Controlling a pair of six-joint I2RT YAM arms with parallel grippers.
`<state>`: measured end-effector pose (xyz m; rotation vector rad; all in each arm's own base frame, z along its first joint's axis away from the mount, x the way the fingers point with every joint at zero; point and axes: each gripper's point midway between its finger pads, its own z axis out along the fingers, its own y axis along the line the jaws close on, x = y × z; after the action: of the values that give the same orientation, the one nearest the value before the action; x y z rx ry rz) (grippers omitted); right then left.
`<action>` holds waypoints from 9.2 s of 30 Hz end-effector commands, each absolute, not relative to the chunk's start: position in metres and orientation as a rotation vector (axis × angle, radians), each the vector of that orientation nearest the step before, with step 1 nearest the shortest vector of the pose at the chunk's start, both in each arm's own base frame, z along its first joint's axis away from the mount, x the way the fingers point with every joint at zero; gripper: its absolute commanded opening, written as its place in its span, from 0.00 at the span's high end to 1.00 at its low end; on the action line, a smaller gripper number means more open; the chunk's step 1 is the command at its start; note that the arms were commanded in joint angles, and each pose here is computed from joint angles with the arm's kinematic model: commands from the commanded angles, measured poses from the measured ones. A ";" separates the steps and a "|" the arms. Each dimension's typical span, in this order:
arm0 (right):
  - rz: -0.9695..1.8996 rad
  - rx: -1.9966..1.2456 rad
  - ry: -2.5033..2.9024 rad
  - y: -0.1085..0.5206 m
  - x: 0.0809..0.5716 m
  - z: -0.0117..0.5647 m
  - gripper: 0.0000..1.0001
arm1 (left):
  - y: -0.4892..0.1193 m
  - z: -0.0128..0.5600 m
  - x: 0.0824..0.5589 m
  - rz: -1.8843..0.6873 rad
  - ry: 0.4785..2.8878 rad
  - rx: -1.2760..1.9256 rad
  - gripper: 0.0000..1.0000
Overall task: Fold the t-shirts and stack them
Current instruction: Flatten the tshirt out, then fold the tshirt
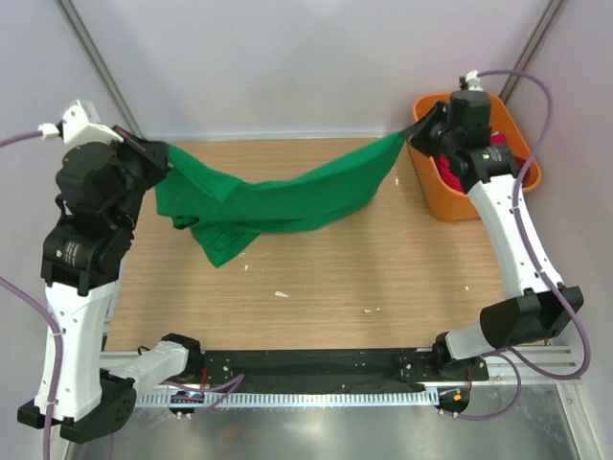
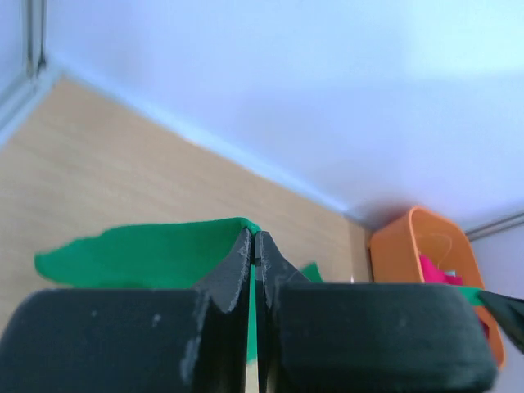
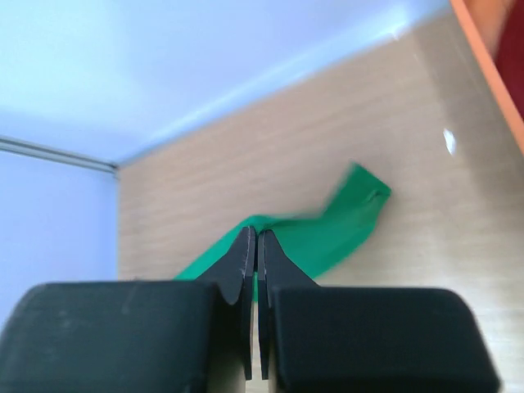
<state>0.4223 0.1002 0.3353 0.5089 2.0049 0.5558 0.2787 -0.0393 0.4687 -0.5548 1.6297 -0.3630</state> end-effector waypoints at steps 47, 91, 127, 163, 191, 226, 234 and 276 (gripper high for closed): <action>0.530 0.437 1.934 0.111 0.548 0.190 0.99 | -0.024 0.259 0.612 -0.061 1.575 -0.302 1.00; 0.533 0.339 1.965 0.068 0.662 0.190 0.97 | -0.090 0.204 0.450 -0.454 1.995 -0.460 1.00; 0.117 0.359 2.224 0.002 0.572 0.193 0.47 | -0.075 0.174 0.352 -0.385 2.225 -0.542 0.47; 0.834 -0.314 2.696 0.416 0.307 0.064 0.48 | 0.041 0.009 0.489 0.039 2.685 -0.816 0.57; 0.432 -0.209 2.734 0.254 0.358 0.062 0.55 | -0.054 0.051 0.450 -0.319 2.620 -0.777 0.71; 1.030 -0.368 2.378 0.445 0.421 0.129 0.52 | -0.044 0.114 0.427 -0.524 2.541 -0.596 0.55; 1.130 -0.344 2.396 0.459 0.421 0.098 0.54 | -0.036 0.082 0.413 -0.445 2.604 -0.603 0.50; 1.300 -0.187 2.387 0.445 0.460 0.108 0.99 | -0.040 0.075 0.432 -0.609 2.597 -0.713 1.00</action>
<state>0.4488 0.4416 0.0379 -0.1591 2.5155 1.1881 0.4230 -0.0346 0.0463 -0.7192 2.6588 -0.5272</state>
